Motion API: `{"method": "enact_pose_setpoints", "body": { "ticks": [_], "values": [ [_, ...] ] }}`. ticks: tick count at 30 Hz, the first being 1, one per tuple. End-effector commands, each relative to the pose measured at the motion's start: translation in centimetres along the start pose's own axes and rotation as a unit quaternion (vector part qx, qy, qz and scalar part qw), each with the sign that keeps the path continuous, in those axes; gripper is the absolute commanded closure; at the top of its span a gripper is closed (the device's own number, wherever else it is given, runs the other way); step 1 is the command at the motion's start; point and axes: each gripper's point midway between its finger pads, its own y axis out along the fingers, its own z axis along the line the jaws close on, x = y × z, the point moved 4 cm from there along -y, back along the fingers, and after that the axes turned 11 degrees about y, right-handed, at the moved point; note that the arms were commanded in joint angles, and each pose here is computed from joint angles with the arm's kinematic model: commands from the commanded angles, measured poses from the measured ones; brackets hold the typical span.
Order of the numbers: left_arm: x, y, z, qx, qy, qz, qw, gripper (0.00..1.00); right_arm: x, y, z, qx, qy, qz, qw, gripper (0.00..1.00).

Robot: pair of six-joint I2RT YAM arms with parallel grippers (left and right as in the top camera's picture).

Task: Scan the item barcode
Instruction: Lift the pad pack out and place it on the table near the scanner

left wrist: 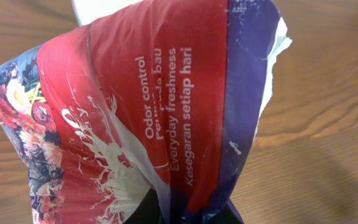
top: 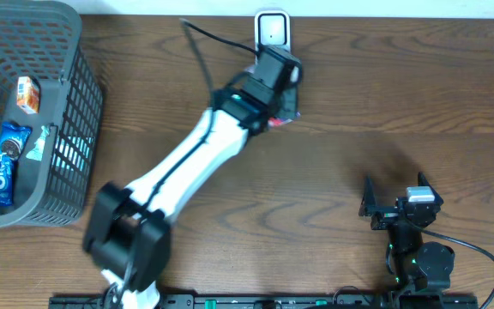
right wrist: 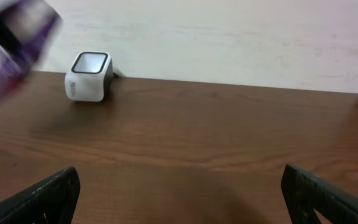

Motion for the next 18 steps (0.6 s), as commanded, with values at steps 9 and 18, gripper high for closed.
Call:
{"method": "enact_pose_setpoints", "body": {
  "ticks": [9,18],
  "values": [
    [-2.6,5.0,-4.2,-0.017,0.025,0.012,0.999,0.24,-0.1,0.0,0.0,0.001,-0.001,0.001,1.000,0.01],
    [6.1,-7.1,-0.1,-0.013,0.034,-0.130,0.991,0.24,-0.1,0.0,0.0,0.001,-0.001,0.001,1.000,0.01]
  ]
}}
